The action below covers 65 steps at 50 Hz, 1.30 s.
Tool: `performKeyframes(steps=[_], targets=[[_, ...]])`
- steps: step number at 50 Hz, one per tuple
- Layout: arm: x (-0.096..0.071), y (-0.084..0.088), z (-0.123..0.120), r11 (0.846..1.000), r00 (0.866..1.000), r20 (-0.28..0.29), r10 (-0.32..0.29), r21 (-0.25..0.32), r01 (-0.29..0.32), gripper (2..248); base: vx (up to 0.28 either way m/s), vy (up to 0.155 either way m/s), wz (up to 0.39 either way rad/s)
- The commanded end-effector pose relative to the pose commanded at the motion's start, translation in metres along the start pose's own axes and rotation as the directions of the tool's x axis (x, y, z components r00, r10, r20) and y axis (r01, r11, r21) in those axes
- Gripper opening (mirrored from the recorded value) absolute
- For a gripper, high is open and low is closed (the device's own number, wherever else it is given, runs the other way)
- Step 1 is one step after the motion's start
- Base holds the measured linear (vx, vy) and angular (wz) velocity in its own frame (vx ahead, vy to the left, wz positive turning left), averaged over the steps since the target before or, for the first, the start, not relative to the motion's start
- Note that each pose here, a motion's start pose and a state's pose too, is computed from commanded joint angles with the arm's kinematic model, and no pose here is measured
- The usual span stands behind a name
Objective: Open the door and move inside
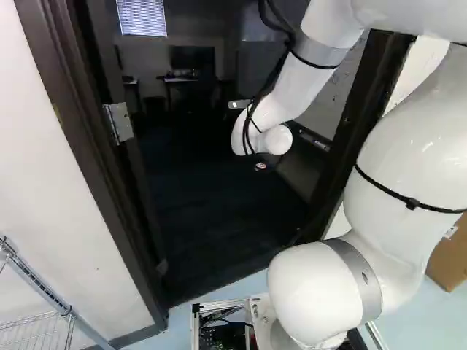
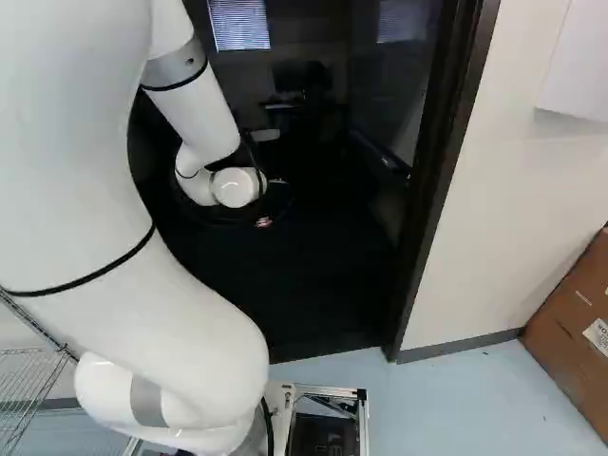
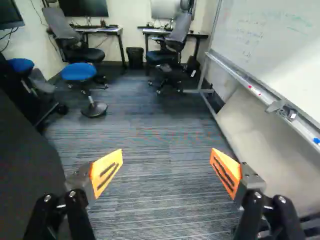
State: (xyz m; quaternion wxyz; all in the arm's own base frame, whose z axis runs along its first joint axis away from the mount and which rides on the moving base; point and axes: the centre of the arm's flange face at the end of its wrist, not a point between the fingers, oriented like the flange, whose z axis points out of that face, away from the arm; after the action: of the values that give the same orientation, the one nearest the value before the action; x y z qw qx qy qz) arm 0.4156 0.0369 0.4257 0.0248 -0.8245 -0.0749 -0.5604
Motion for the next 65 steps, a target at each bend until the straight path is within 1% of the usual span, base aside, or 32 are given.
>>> performKeyframes(steps=[12, 18, 65], targets=[[-0.011, 0.002, -0.024, 1.0, 1.0, -0.001, 0.004, -0.01, -0.004, 247, 0.0, 0.0, 0.0], [-0.013, 0.003, -0.03, 1.0, 1.0, -0.001, 0.005, -0.013, -0.005, 247, 0.0, 0.0, 0.0], [-0.014, 0.003, -0.031, 1.0, 1.0, -0.002, 0.005, -0.013, -0.005, 247, 0.0, 0.0, 0.0]])
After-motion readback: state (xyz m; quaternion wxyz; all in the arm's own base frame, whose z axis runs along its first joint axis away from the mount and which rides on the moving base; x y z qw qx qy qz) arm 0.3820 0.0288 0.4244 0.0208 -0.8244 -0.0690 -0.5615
